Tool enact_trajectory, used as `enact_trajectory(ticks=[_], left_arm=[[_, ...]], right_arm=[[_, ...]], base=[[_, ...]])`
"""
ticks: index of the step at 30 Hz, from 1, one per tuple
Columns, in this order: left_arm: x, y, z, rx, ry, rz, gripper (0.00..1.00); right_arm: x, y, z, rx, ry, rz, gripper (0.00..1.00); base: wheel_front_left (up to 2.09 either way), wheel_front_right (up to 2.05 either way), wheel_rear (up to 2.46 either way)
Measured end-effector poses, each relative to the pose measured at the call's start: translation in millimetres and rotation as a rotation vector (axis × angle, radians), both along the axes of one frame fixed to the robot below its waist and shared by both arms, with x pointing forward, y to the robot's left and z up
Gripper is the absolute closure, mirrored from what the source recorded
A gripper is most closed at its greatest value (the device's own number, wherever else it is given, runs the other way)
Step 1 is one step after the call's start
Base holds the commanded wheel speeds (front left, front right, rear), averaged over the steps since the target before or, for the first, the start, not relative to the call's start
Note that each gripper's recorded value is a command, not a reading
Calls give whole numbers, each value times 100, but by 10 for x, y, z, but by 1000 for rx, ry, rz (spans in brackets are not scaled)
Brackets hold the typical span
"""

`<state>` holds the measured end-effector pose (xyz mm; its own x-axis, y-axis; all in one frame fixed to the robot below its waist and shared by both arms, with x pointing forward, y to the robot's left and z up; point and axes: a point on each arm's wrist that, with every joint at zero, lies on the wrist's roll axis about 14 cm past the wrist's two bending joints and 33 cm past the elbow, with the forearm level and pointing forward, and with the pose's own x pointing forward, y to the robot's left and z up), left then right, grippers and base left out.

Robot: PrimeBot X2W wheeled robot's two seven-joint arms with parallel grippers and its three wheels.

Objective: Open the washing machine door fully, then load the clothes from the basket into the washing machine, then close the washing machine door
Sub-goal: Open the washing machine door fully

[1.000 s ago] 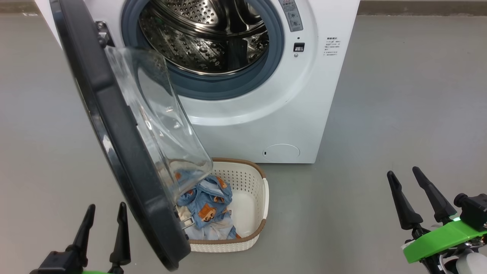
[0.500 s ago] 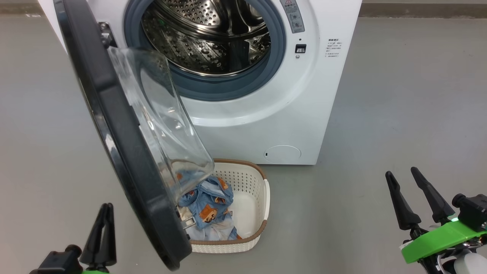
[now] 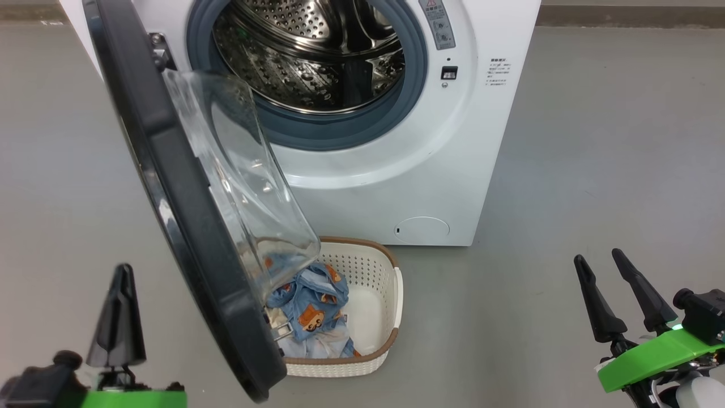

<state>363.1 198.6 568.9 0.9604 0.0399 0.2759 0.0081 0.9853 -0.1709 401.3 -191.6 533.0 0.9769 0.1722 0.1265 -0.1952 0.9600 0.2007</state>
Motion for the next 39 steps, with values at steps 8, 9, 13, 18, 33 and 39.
enact_trajectory(ticks=[8,9,13,18,33,39], left_arm=[[-84,-57,523,17,-164,-10,100],[-99,-75,582,19,-184,-15,100],[-168,-213,809,29,-259,-54,100],[-235,-416,948,27,-305,-116,100],[-263,-1219,728,-55,-203,-386,100],[-159,-1317,297,-103,-47,-412,100]], right_arm=[[1,14,-7,-1,2,4,0],[2,16,-8,-1,3,5,0],[2,24,-4,-1,2,7,0],[-3,37,-2,1,2,10,0],[19,50,-83,17,25,10,0],[24,33,-125,21,36,2,0]], base=[[0,0,0],[0,0,0],[0,0,0],[0,0,0],[0,0,0],[0,0,0]])
